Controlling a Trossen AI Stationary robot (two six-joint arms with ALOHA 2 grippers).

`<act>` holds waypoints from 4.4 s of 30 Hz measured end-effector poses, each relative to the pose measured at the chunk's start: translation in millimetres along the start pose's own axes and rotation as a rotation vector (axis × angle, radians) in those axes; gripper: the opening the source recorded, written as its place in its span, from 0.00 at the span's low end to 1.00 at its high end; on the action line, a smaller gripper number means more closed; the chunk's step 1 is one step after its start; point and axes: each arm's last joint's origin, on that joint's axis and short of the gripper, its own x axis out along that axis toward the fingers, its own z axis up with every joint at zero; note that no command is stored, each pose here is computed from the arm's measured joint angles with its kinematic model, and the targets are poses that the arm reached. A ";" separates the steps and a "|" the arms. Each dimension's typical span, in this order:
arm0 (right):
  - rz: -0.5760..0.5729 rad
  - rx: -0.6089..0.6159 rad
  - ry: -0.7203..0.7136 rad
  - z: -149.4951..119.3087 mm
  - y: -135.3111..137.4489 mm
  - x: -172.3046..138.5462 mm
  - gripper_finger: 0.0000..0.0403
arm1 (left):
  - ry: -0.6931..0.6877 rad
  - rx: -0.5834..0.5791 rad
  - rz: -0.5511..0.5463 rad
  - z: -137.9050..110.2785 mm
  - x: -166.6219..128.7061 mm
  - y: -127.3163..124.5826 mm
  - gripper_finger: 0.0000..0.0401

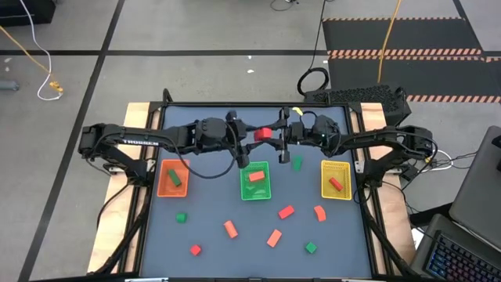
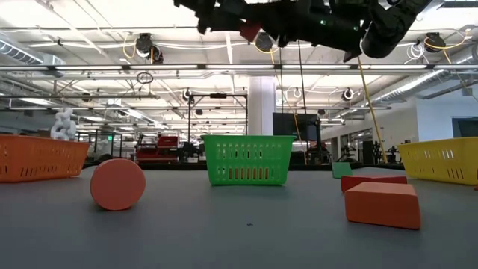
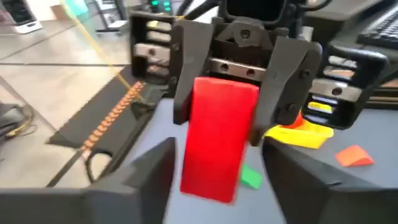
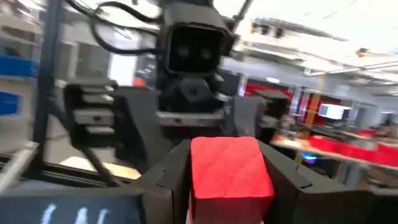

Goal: Sort & place blocks by color
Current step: Put the red block into the yellow bin

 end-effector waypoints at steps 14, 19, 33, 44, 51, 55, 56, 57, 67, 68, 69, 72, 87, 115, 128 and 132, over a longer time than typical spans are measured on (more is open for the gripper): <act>-0.220 0.002 0.288 4.3 -17.5 -21.9 0.31 | 0.160 0.021 0.195 -7.5 -20.1 10.0 0.82; -0.319 0.027 0.412 19.9 -19.4 -41.7 0.31 | 0.211 0.005 0.211 -12.8 -21.1 10.3 0.75; -0.512 0.060 0.632 37.5 -13.6 -79.3 0.31 | 0.320 -0.073 0.259 -24.7 -24.5 11.8 0.63; -0.561 0.134 0.760 30.3 -9.5 -91.0 0.31 | 0.321 -0.125 0.299 -25.8 -25.0 13.4 0.63; -0.565 0.187 0.855 23.0 -6.1 -97.5 0.31 | 0.297 -0.173 0.366 -24.8 -24.5 17.6 0.63; -0.565 0.202 0.902 20.0 -4.3 -100.9 0.31 | 0.259 -0.232 0.409 -22.7 -24.2 18.6 0.63; -0.564 0.203 0.909 19.6 -4.1 -101.3 0.31 | 0.252 -0.241 0.413 -22.3 -24.1 18.6 0.63; -0.562 0.205 0.915 19.2 -3.7 -101.7 0.31 | 0.245 -0.248 0.411 -21.7 -24.0 17.7 0.63; -0.473 0.211 0.927 19.5 9.5 -98.2 0.31 | 0.227 -0.304 0.397 -20.8 -25.3 10.2 0.63; -0.466 0.210 0.926 19.8 10.9 -97.7 0.31 | 0.226 -0.306 0.394 -20.7 -25.5 9.0 0.63; -0.459 0.209 0.926 19.9 12.2 -97.3 0.31 | 0.226 -0.306 0.391 -20.6 -25.8 7.8 0.63; -0.443 0.205 0.925 20.3 15.3 -96.3 0.31 | 0.224 -0.310 0.385 -20.4 -26.2 5.7 0.63; -0.438 0.196 0.923 20.6 15.8 -95.8 0.31 | 0.225 -0.290 0.401 -20.5 -26.2 7.1 0.63; -0.432 0.190 0.948 19.3 16.5 -97.6 0.31 | 0.248 -0.276 0.403 -25.7 -20.0 5.2 0.63; -0.420 0.178 0.973 19.2 17.4 -100.5 0.31 | 0.227 -0.234 0.393 -25.2 -12.4 3.3 0.63; -0.426 0.197 0.972 24.9 18.6 -107.0 0.31 | 0.229 -0.184 0.385 -24.4 -12.0 3.2 0.63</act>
